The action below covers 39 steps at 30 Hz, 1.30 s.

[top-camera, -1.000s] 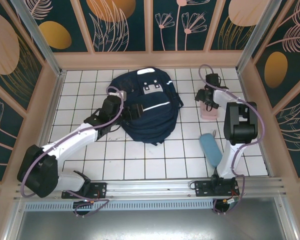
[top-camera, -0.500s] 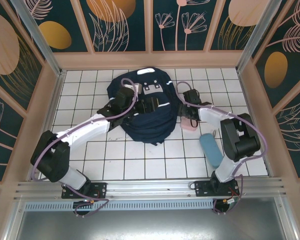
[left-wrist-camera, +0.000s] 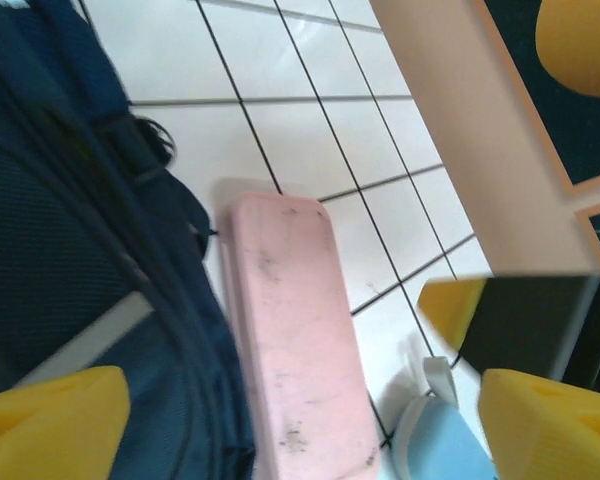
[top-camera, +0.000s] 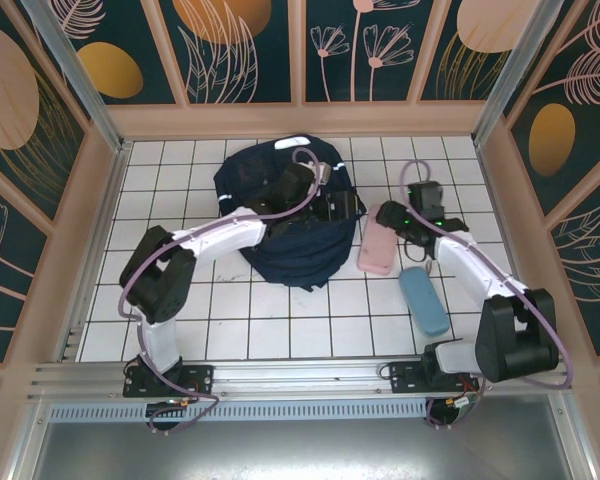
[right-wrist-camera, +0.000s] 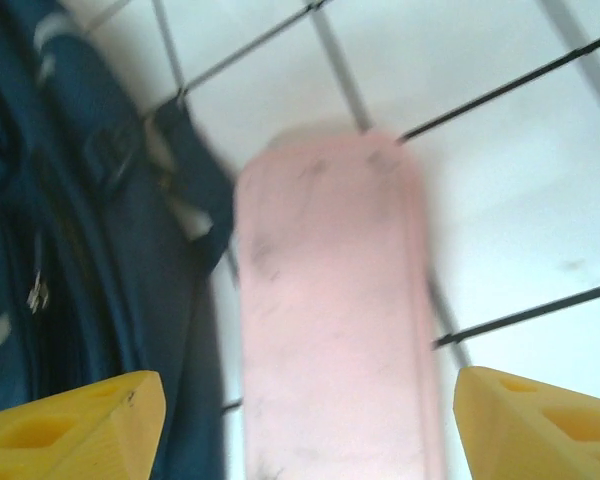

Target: Pack the student bag

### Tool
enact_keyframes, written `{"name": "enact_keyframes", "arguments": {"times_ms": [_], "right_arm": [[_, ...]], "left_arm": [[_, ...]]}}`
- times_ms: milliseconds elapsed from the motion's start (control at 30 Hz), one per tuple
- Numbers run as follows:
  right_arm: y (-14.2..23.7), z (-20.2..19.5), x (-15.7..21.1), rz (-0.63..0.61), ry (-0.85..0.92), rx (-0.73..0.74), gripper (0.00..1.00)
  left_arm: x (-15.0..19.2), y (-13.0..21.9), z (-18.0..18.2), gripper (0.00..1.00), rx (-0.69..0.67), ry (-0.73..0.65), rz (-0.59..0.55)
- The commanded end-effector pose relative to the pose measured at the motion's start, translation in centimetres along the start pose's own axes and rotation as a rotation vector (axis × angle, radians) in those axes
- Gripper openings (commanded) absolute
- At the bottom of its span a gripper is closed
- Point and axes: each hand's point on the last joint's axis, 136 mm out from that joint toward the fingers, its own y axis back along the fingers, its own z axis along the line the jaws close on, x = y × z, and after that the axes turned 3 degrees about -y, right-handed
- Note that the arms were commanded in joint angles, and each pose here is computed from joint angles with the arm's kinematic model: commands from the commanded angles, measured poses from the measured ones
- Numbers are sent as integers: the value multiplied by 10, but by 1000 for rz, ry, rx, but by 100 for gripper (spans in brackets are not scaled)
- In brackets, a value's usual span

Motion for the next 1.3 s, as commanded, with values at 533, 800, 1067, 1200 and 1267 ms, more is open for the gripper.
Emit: {"name": "enact_keyframes", "arguments": {"times_ms": [533, 800, 1067, 1200, 1267], "right_arm": [[-71, -57, 53, 273, -112, 26, 46], [-77, -62, 57, 302, -143, -7, 43], [-75, -50, 57, 321, -154, -76, 53], [-75, -43, 61, 344, -155, -119, 55], [-76, -39, 64, 361, -161, -146, 56]], "left_arm": [[81, -79, 9, 64, -108, 208, 210], [115, -90, 46, 64, -216, 270, 267], [141, -99, 74, 67, -327, 258, 325], [158, -98, 88, 67, -383, 243, 366], [161, -96, 90, 68, -385, 237, 377]]}}
